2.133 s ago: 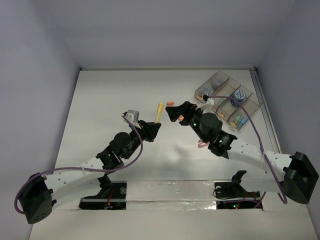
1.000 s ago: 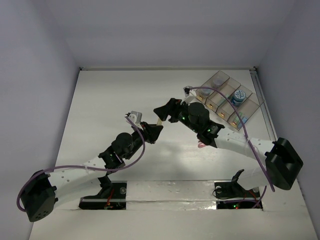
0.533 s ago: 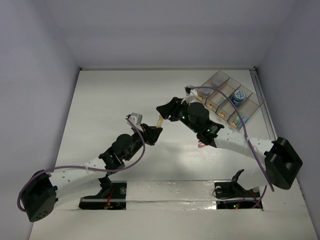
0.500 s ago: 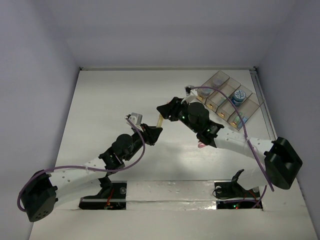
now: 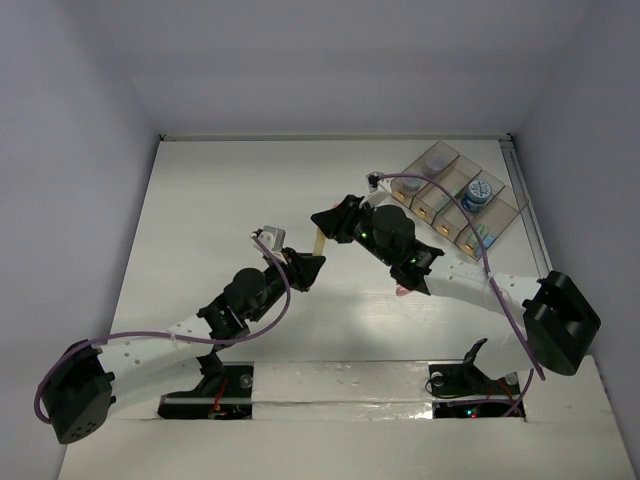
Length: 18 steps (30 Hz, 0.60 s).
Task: Sort the stationery into containers
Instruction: Close the pen cap on the pen.
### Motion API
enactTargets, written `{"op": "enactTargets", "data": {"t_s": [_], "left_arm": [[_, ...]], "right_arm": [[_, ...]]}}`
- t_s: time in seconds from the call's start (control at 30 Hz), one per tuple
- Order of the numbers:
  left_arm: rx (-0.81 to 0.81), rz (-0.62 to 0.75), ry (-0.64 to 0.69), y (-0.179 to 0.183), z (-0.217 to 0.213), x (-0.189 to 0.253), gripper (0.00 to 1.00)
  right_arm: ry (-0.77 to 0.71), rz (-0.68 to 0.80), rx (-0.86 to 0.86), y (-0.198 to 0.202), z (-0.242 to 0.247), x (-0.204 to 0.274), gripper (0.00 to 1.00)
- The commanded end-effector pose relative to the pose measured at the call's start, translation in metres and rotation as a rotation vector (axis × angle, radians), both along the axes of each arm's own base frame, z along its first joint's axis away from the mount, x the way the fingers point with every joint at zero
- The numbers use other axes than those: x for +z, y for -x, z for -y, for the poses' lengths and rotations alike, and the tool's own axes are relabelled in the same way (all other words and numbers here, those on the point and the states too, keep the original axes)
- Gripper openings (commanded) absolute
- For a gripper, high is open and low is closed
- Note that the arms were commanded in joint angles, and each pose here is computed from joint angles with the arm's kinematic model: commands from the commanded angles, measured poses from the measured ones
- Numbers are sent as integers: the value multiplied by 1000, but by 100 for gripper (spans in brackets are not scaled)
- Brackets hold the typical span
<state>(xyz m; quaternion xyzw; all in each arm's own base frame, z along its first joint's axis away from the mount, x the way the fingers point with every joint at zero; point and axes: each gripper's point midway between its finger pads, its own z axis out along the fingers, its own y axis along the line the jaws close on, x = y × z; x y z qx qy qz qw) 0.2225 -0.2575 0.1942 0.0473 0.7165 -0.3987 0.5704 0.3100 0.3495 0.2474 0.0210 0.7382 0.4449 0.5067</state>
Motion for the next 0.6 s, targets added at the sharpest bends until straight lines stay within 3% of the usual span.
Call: {"op": "enactTargets", "data": {"t_s": [0.0,0.2,0.57], "left_arm": [[8,72,69,-3,-1,30,0],[37,123,79,-9,-3,56,0],[42,242,185,-9,-4,145,0]], "right_arm": [[-30,51,2,-2,-1,17,1],[-32,30,44,5,-5,4,0],[-5,42,124,29,-2,-19,0]]}}
